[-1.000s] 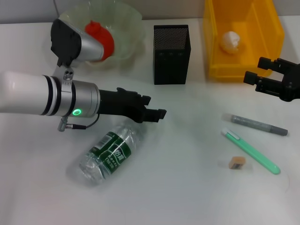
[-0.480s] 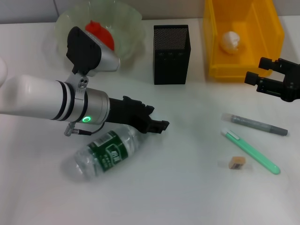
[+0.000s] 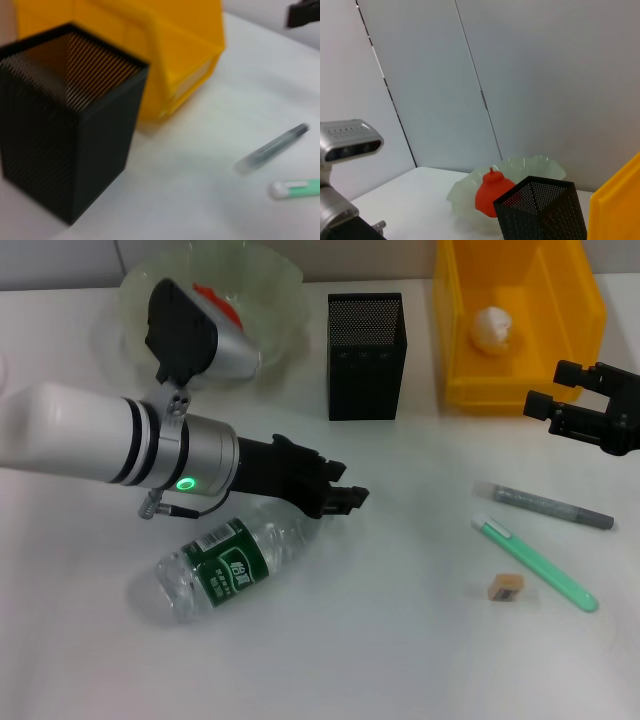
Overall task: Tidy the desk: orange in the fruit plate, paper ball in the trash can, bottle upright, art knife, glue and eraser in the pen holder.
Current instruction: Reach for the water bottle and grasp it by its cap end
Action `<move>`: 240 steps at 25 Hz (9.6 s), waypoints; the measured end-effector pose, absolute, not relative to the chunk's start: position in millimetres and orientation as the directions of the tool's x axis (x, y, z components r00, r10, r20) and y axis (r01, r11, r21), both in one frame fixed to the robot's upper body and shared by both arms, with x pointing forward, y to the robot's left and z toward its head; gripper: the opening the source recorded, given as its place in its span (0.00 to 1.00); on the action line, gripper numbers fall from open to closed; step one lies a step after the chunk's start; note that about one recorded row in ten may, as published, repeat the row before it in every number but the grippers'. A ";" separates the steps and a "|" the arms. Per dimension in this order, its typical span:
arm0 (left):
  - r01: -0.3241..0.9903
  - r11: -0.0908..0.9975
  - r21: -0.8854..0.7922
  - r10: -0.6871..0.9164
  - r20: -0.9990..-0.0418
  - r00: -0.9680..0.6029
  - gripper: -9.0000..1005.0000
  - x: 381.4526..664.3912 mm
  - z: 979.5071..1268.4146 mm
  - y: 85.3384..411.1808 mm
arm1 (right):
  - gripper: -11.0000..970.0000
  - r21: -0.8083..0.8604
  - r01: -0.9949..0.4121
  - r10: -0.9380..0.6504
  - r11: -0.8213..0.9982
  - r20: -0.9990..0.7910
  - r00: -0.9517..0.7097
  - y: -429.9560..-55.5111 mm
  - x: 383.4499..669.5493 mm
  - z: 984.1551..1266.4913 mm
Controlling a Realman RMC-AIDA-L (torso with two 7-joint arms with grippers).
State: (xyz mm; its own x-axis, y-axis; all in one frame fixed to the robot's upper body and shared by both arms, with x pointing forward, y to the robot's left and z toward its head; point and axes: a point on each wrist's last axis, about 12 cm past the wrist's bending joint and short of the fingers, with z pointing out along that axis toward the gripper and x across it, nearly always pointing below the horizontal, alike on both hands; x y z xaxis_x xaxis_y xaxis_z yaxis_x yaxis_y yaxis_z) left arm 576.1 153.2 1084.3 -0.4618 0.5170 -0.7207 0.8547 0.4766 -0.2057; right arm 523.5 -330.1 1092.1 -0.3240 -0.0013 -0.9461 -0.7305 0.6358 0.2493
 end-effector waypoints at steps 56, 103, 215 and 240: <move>0.881 0.467 -0.081 0.729 -0.529 -0.435 0.53 581.0 1114.7 118.8 | 0.80 0.279 -0.740 0.020 0.612 -0.941 -0.338 -323.7 520.5 1088.9; 0.763 0.638 -0.103 0.255 -0.907 -0.336 0.12 590.9 1172.4 236.8 | 0.80 0.277 -0.748 0.027 0.603 -0.944 -0.328 -321.3 523.6 1091.5; 0.778 0.606 -0.167 0.560 -0.605 -0.566 0.78 588.9 1116.5 252.1 | 0.80 0.238 -0.778 0.008 0.581 -0.958 -0.287 -303.9 549.3 1104.6; 0.911 0.400 -0.104 0.755 -0.525 -0.392 0.77 592.4 1140.4 182.8 | 0.80 0.232 -0.788 -0.008 0.570 -0.958 -0.288 -302.0 549.7 1104.6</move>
State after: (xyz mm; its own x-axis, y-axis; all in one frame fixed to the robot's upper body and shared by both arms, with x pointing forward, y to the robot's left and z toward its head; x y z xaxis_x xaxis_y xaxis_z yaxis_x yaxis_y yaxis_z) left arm 592.4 182.8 1140.4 -0.3918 0.7553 -0.5254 0.9106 0.3999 -0.1041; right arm 549.7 -302.0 1104.6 -0.2875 -0.0079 -0.9577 -0.7881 0.5702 0.2319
